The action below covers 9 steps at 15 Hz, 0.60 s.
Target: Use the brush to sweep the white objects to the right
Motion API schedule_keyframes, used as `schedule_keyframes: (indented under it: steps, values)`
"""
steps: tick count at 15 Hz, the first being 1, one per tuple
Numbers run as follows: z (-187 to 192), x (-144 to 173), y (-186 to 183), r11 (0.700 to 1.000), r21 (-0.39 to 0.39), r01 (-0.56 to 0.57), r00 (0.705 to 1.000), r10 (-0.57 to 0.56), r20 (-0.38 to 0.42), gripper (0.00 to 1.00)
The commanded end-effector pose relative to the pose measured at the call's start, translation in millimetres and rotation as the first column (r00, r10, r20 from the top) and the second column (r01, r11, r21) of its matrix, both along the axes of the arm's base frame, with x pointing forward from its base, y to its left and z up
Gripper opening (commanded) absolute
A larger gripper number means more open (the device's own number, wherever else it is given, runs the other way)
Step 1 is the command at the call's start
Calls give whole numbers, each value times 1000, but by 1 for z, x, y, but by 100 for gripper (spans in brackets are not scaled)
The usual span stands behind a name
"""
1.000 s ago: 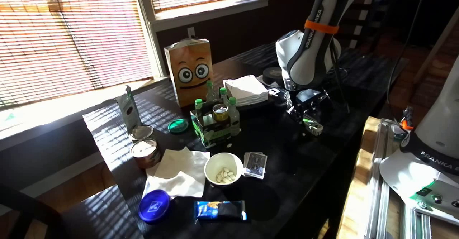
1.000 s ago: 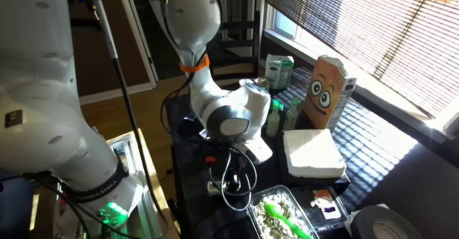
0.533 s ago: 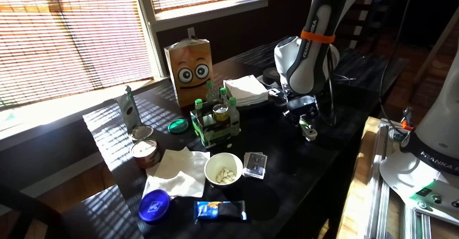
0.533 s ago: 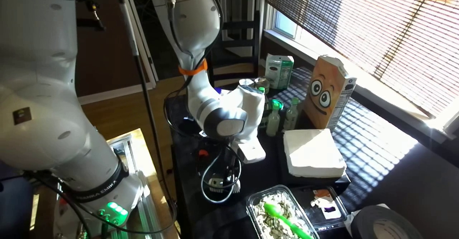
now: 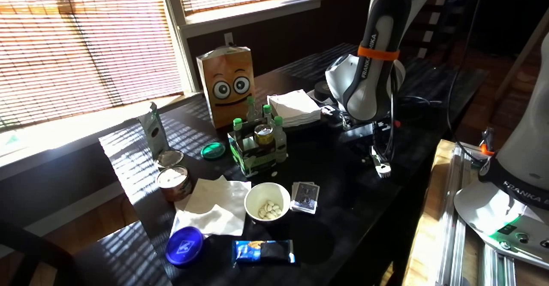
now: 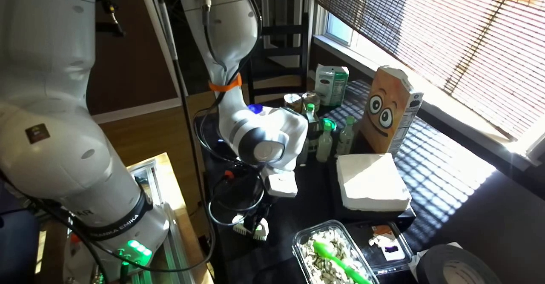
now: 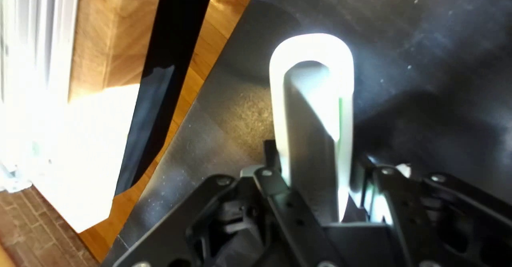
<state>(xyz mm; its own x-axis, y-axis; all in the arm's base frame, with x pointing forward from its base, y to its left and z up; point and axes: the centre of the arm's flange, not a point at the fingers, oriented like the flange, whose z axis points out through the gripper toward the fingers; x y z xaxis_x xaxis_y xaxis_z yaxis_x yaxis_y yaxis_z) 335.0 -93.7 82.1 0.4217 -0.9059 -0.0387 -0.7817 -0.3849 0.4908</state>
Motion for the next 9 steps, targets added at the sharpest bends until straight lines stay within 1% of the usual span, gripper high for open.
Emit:
schedule_keyframes:
  steps: [1, 2, 5, 9]
  values:
    - [-5, 6, 6, 994, 94, 52, 996, -58, 67, 16]
    - [-6, 11, 4, 992, 113, 60, 992, -73, 106, 16]
    - [-9, 21, -14, 989, 111, 94, 976, -113, 186, 16]
    - [-14, 32, -28, 982, 128, 137, 960, -163, 229, 16]
